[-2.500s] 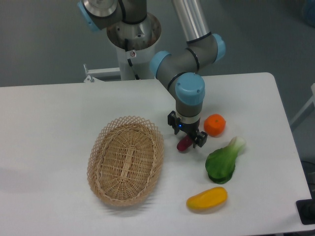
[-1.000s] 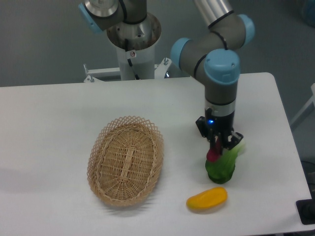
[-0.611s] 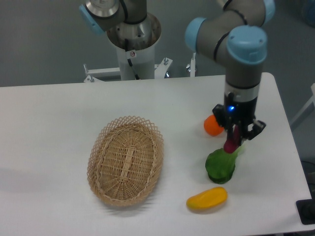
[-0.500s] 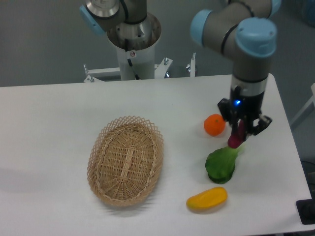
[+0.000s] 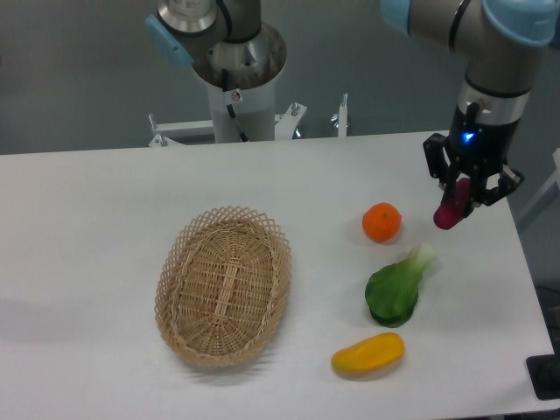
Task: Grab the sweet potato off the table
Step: 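Lift the held sweet potato up and away from the table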
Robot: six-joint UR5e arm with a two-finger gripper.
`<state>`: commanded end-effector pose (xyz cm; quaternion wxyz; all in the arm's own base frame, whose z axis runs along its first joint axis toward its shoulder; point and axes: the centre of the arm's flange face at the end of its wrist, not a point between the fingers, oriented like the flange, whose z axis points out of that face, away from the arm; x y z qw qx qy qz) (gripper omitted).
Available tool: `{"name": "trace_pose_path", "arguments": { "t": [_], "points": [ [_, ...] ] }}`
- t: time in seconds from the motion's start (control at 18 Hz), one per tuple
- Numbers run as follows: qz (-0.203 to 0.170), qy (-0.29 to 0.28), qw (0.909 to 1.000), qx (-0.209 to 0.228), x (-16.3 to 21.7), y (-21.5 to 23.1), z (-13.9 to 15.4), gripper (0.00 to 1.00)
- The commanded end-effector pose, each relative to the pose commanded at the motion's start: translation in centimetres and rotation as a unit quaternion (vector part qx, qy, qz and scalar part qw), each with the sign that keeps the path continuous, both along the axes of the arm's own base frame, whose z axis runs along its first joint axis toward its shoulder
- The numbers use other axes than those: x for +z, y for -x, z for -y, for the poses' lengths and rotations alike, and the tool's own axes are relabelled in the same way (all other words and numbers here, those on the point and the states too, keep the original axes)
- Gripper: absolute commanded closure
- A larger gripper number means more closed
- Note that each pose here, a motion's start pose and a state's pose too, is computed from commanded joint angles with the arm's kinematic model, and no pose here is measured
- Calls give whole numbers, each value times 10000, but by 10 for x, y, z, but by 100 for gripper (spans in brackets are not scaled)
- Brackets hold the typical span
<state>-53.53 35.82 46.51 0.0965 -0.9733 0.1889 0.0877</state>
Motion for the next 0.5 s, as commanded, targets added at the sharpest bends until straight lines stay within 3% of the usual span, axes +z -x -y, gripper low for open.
{"name": "trace_pose_path", "arguments": {
  "t": [0.5],
  "points": [
    [-41,-23,10000,14,4,2,1,70]
  ]
}}
